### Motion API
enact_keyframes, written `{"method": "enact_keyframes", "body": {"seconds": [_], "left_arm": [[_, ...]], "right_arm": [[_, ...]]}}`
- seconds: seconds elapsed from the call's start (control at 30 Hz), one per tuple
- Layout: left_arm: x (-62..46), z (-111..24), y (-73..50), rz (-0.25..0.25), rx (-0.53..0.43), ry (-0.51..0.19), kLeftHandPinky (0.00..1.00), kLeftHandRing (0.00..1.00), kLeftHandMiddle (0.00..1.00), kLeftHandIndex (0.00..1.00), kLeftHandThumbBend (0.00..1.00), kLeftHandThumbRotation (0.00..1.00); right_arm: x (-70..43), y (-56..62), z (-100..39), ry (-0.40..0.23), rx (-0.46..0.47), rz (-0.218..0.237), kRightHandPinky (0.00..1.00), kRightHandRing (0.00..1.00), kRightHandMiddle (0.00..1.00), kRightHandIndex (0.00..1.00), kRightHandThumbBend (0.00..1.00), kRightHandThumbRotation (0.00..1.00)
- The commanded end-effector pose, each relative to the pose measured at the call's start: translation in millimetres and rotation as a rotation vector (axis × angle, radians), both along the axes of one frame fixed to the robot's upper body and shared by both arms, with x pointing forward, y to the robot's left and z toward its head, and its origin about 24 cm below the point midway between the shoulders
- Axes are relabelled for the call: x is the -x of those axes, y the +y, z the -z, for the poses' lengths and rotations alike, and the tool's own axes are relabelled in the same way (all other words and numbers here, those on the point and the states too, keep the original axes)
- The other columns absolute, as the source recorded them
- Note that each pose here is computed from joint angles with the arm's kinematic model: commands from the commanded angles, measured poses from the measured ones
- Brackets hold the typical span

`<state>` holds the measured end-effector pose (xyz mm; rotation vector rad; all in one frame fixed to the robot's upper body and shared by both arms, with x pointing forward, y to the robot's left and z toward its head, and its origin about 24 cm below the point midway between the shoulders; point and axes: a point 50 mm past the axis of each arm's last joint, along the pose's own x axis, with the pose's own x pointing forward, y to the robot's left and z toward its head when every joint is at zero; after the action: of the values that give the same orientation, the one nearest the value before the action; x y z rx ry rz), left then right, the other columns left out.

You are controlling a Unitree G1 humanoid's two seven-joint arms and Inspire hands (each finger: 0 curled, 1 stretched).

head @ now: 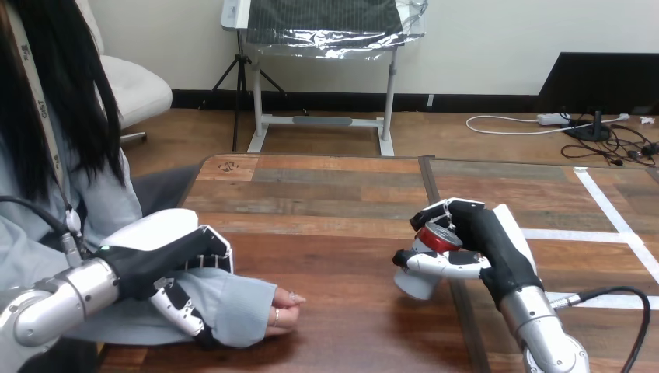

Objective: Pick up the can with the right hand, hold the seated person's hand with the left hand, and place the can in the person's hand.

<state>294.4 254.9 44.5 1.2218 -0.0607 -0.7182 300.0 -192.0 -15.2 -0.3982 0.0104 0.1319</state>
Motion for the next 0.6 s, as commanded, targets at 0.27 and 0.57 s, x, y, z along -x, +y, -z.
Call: {"method": "enact_keyframes", "body": {"seconds": [0.27,0.57], "left_arm": [[-30.4,-51.3,-41.5,0.096,0.147,-0.22,0.28,0.33,0.4,0.42,0.94,0.0],[-34.5,-56.4,-49.9,0.101,0.174,-0.246,0.28,0.33,0.4,0.42,0.95,0.0]], "right_arm": [[-35.9,26.2,-46.8,-0.188,-0.012,-0.054,0.39,0.43,0.48,0.5,0.83,0.0],[-37.5,33.5,-47.4,-0.188,-0.01,-0.07,0.38,0.42,0.47,0.49,0.84,0.0]]}}
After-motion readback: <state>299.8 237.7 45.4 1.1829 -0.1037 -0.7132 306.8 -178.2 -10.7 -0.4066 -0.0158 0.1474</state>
